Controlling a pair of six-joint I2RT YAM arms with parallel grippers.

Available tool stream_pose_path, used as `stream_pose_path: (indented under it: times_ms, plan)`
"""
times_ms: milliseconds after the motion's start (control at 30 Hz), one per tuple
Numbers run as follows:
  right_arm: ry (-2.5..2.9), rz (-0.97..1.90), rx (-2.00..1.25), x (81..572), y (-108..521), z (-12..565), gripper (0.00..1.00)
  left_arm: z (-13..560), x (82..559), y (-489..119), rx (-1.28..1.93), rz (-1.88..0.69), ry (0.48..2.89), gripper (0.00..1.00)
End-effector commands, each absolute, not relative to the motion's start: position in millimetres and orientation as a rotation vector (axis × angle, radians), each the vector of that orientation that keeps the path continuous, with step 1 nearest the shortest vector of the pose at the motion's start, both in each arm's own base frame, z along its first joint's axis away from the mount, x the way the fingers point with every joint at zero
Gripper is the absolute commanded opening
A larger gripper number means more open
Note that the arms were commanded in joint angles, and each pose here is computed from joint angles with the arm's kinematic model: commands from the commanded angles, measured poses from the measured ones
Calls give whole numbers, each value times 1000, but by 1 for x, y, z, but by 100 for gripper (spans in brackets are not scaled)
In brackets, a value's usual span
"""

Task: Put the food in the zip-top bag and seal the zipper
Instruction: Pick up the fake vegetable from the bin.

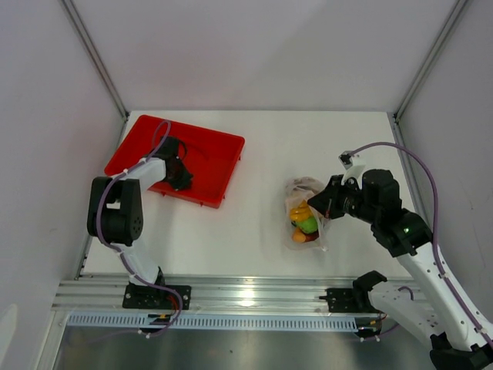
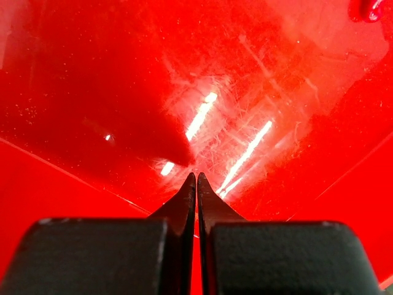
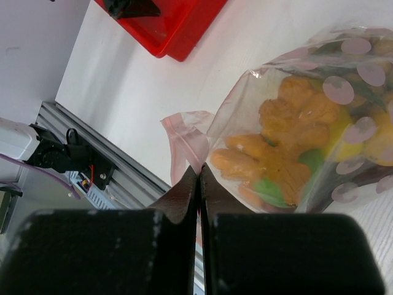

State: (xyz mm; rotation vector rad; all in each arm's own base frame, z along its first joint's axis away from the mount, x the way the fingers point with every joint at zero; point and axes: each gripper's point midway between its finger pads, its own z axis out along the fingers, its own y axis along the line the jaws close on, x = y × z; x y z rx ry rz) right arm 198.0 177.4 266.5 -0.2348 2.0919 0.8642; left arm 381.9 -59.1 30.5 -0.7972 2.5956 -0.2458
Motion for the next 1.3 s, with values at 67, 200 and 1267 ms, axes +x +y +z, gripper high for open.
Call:
stream_pose_path:
  times_ms: [67, 200, 1267]
  plan:
    - [2019, 881, -257, 209, 185, 288, 0, 60, 405, -51, -703, -219, 2513, 1]
    - [2035, 861, -265, 215, 186, 283, 0, 95, 449, -49, -634, -204, 2438, 13]
    - [2041, 831, -233, 225, 184, 260, 0, 50, 529, -89, -375, -196, 2750, 99]
